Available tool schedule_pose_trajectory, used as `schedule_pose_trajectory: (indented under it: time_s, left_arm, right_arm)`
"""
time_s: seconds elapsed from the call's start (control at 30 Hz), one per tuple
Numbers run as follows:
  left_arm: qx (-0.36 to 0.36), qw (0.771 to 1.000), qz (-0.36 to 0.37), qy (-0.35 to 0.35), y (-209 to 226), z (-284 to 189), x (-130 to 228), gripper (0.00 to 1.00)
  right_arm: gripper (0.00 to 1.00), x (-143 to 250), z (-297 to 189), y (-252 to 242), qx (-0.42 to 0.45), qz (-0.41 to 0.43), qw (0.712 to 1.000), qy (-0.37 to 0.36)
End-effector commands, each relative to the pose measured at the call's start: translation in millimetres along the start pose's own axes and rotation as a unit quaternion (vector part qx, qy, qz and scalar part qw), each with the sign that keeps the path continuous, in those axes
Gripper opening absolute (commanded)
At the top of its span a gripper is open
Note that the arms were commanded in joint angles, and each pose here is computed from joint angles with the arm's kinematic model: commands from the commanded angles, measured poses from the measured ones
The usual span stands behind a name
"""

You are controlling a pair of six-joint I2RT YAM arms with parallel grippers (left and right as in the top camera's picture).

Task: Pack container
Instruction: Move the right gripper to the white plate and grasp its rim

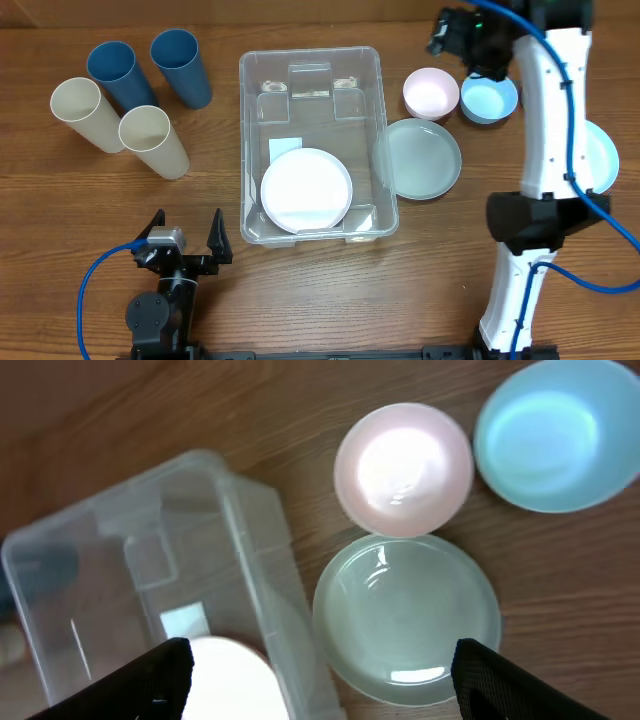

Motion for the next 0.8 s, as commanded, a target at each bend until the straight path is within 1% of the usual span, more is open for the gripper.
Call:
schedule_pose_trajectory:
  time_s: [0.0,0.13,0.2,0.3,0.37,0.47,0.6,0.67,0.73,0.77]
  left_arm:
    - [-0.003,1.0,0.006,-0.002,1.3,-0.3,0.3,1.0]
    - [-0.003,1.0,0.006,-0.002,1.3,-0.3,0.3,1.0]
    - [-0.003,1.0,0.006,-0.002,1.3,-0.3,0.3,1.0]
    - [-0.003,1.0,0.006,-0.002,1.3,-0.3,0.3,1.0]
    - [-0.003,1.0,0.006,-0.002,1.3,-0.3,0.3,1.0]
    - [-0.003,1.0,0.006,-0.002,1.3,-0.3,0.3,1.0]
    - [-0.003,1.0,0.006,-0.002,1.3,-0.3,0.3,1.0]
    - [-0.003,1.0,0.006,-0.002,1.3,-0.3,0.3,1.0]
    - [-0.003,1.0,0.006,-0.002,1.3,-0.3,0.3,1.0]
    - [-0.003,1.0,0.006,-0.002,1.3,-0.3,0.3,1.0]
  right_arm:
    - [0.85,-3.8,7.9,-30.5,0.026,0.068,0.997,0.018]
    - [0.84,7.0,44.3,-84.4,0.131,0.1,0.984,0.072]
    - [0.84,15.3,60.1,-100.8,0.165,0.107,0.976,0.095]
    - [0.84,29.3,83.8,-117.4,0.193,0.123,0.965,0.128]
    - [0.83,39.1,102.1,-123.8,0.199,0.124,0.961,0.147]
    - [0.76,60.5,133.3,-132.1,0.207,0.121,0.954,0.178]
    - [0.75,93.3,170.1,-139.9,0.213,0.115,0.947,0.213]
    - [0.74,102.7,181.5,-141.8,0.205,0.117,0.946,0.221]
    - [0.69,111.4,190.5,-144.7,0.205,0.116,0.945,0.226]
    - [0.61,113.4,192.7,-145.9,0.205,0.116,0.945,0.227]
Point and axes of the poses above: each gripper's point midway between its finger pads, its own z axis out along the fingers, its own y axis along the line the jaws close on, x = y × z, the point moved 5 cm from there along -z, back along the fingers
